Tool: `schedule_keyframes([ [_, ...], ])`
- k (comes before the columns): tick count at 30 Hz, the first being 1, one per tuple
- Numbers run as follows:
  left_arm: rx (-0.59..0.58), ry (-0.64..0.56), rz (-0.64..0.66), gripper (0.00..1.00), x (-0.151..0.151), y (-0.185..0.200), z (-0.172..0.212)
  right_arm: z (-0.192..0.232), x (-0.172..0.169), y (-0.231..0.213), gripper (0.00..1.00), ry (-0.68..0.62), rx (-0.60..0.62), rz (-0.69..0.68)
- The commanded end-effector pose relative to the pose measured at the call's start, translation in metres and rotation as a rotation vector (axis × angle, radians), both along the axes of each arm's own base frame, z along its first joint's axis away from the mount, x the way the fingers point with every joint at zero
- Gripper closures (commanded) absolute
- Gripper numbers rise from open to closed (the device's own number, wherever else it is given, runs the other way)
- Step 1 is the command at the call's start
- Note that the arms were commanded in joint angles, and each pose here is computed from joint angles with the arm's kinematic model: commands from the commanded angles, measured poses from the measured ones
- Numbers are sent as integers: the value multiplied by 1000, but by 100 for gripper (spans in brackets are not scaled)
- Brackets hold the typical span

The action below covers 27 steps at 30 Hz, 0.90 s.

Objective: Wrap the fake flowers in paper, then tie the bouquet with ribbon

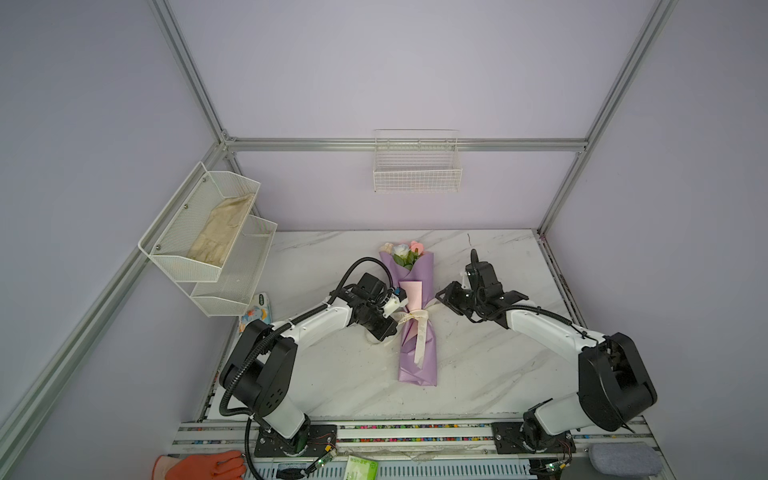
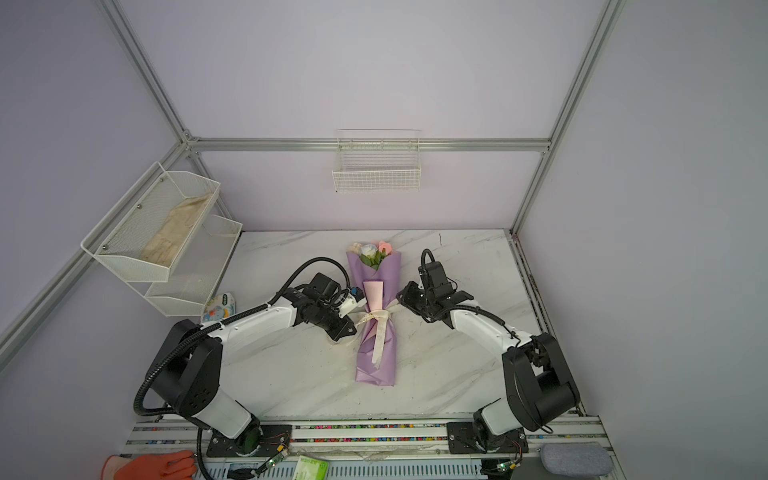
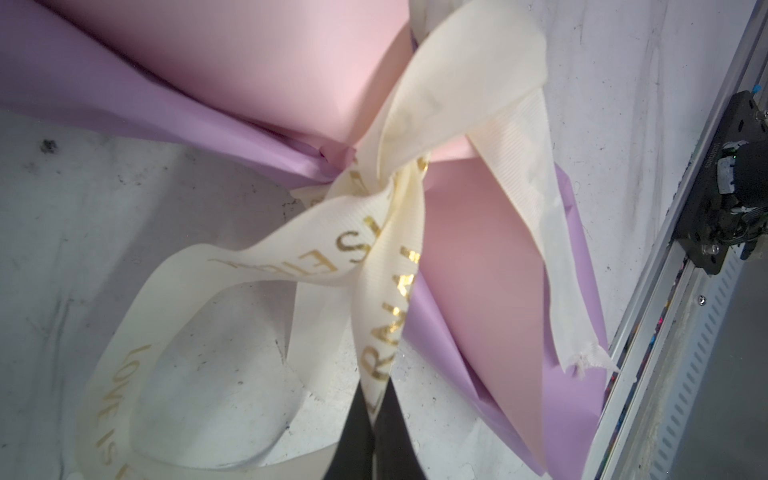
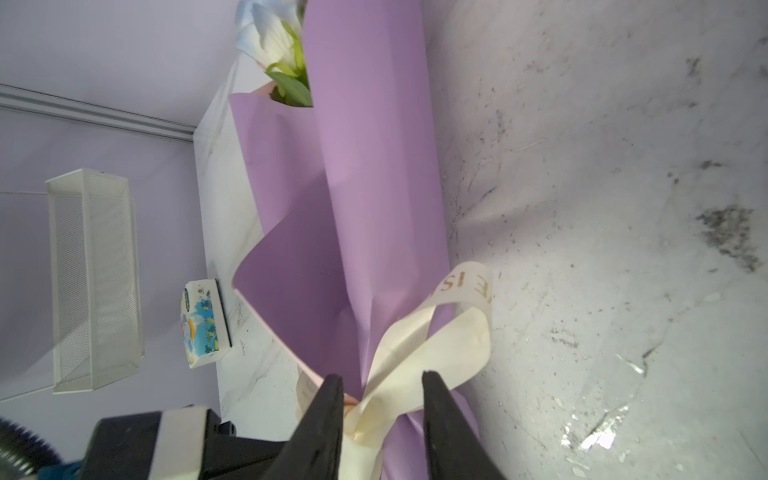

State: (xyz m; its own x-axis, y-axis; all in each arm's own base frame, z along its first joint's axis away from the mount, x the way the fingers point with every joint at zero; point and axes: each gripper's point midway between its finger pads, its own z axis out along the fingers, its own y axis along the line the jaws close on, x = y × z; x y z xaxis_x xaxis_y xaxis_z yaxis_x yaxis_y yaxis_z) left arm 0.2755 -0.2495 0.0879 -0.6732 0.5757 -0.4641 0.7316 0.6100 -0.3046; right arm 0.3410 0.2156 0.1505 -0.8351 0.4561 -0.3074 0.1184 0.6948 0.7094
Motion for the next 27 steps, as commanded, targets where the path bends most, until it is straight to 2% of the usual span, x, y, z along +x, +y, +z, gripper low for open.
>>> schedule_keyframes([
  [1,-72,-61,-8,100,11,-10,29,-20,-25,-18,64,66,1,-74],
  [2,-76,-62,-8,100,11,-11,29,-24,-31,-16,63,91,51,-83],
  [4,-78,-60,-10,100,11,-12,29,-32,-33,-14,62,99,51,-61],
  [7,-80,-60,-10,100,11,-12,29,-33,-30,1,58,108,139,-33],
  [10,-78,-59,-8,100,12,-12,28,-33,-20,5,54,88,207,-70],
  [17,-85,-53,-13,100,12,-14,28,-40,-2,19,55,79,312,-87],
  [21,-88,-56,-11,100,13,-14,30,-44,5,18,63,77,295,-108],
  [23,-87,-57,-10,100,13,-14,30,-44,6,16,78,66,299,-122],
  [27,-87,-63,-10,100,13,-14,31,-46,6,14,97,56,303,-133],
])
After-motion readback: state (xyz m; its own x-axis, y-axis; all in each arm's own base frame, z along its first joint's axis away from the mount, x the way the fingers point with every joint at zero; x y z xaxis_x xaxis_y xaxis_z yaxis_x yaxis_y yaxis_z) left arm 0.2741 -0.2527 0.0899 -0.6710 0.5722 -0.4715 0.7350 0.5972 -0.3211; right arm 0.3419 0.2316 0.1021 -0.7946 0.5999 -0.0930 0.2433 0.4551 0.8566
